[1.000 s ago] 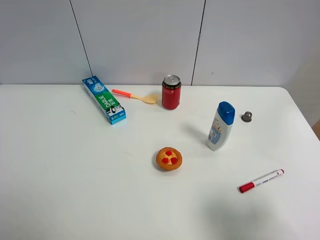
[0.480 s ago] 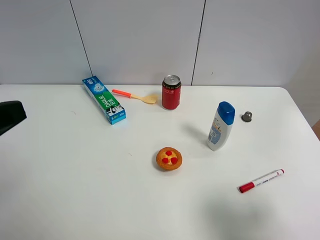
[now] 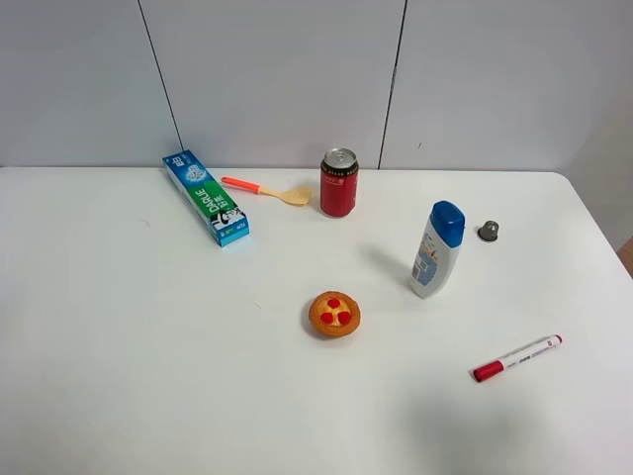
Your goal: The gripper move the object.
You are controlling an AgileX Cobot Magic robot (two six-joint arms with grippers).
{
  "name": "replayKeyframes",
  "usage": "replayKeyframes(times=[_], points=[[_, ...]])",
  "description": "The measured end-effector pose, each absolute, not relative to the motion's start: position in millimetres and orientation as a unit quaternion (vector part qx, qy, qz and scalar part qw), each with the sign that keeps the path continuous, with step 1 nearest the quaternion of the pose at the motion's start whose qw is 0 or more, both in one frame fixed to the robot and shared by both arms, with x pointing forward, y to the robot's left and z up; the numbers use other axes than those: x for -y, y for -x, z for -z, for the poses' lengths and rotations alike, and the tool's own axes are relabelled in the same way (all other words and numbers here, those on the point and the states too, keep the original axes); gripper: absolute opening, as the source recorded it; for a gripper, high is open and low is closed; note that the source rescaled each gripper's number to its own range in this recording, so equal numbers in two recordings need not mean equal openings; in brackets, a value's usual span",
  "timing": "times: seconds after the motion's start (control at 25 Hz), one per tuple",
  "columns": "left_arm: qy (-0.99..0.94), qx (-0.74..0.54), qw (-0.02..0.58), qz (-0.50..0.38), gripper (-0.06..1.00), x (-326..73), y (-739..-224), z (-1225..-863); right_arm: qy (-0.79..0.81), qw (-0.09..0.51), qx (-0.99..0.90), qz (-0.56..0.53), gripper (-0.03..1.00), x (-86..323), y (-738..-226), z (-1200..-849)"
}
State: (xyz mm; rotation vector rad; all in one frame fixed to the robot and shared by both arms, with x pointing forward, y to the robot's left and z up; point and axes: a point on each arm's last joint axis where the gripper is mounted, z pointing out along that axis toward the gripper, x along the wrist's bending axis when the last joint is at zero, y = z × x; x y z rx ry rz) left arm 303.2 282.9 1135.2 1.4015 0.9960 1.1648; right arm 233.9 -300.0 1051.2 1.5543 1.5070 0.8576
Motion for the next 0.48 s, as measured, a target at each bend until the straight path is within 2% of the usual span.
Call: replayKeyframes(times=[0.32, 0.48], points=[[-0.514, -0.39, 0.557, -0.523, 0.71, -280, -250, -1156, -0.613, 0.395, -0.594, -0.338, 1.0, 300, -234, -1051], [-0.49, -0.372, 0.524, -0.589, 0.7, -283, -231, -1172, -0.613, 0.395, -0.594, -0.338, 1.0, 300, -234, -1051]])
